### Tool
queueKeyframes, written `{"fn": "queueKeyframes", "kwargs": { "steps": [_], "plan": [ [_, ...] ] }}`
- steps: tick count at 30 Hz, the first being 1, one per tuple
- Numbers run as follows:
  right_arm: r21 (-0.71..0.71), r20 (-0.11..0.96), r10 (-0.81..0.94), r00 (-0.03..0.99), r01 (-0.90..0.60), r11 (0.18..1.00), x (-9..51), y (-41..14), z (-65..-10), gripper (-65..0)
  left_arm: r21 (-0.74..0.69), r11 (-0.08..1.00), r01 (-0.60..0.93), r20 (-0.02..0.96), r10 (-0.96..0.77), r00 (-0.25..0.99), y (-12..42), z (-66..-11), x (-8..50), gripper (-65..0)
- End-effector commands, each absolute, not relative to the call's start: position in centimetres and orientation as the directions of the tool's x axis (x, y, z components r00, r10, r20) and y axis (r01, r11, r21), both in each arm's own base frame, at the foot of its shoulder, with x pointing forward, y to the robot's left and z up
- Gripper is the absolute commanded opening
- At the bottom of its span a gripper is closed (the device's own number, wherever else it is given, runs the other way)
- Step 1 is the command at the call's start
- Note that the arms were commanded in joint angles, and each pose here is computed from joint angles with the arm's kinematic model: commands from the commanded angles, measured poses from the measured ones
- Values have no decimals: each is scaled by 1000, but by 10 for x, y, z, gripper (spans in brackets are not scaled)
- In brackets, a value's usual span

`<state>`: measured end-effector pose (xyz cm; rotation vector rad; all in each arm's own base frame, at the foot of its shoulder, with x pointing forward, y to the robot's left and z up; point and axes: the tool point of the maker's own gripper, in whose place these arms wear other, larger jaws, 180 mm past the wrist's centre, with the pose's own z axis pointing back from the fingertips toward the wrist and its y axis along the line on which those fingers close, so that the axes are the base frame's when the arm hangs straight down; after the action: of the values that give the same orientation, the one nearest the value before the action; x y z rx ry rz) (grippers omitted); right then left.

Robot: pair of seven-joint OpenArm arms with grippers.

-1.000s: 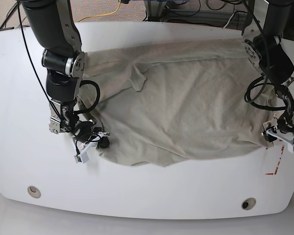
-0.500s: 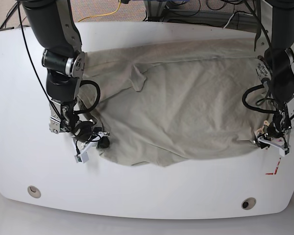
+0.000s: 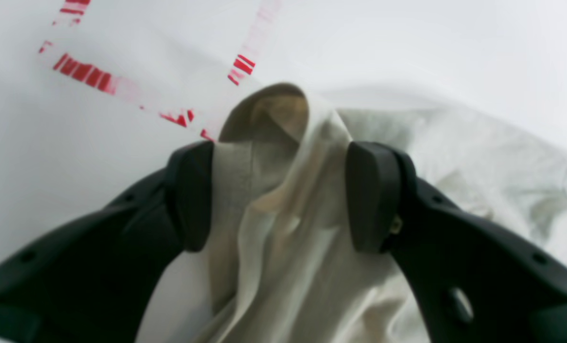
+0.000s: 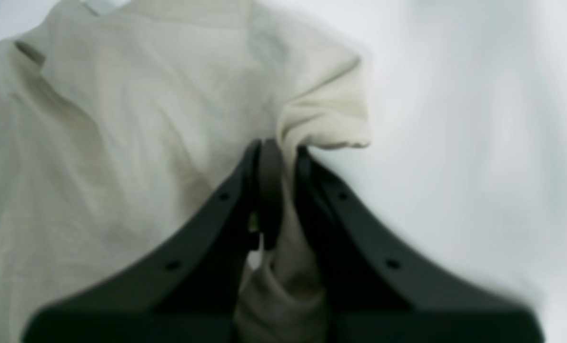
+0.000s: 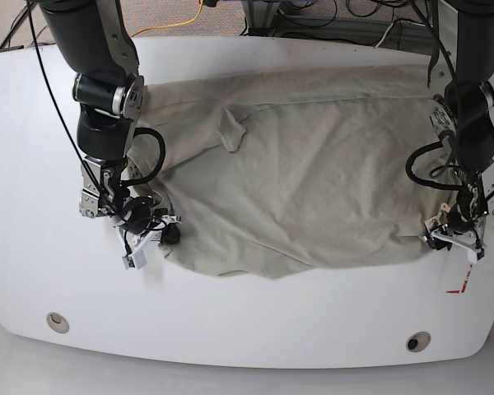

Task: Layout the t-shirt on the table in an organized manner, then fold the t-shirt properly
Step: 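Lift the shirt edge high with both grippers, raising the shirt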

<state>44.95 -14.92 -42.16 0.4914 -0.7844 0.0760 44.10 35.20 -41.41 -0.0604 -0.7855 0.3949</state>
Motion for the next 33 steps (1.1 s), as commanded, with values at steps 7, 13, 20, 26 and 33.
{"fn": "queueKeyframes", "kwargs": {
  "steps": [7, 13, 20, 26, 33],
  "plan": [
    [378, 746, -120, 655, -269, 886, 470, -154, -394, -629, -142, 933, -330, 654, 339, 677, 367, -414, 424, -517],
    [378, 746, -120, 655, -269, 886, 470, -154, -394, -629, -129, 936, -328, 660, 328, 676, 370, -411, 423, -637],
    [376, 733, -106, 672, -270, 886, 468, -154, -396, -629, -146, 945, -293, 653, 315, 689, 363, -410, 425, -640],
    [296, 750, -25, 661, -301, 907, 471, -164, -376, -650, -152, 968, -197, 673, 248, 697, 362, -379, 430, -650],
    [164, 783, 91, 615, -345, 924, 471, -170, -339, -650, -29, 987, -156, 700, 131, 702, 382, -334, 416, -650]
  ]
}}
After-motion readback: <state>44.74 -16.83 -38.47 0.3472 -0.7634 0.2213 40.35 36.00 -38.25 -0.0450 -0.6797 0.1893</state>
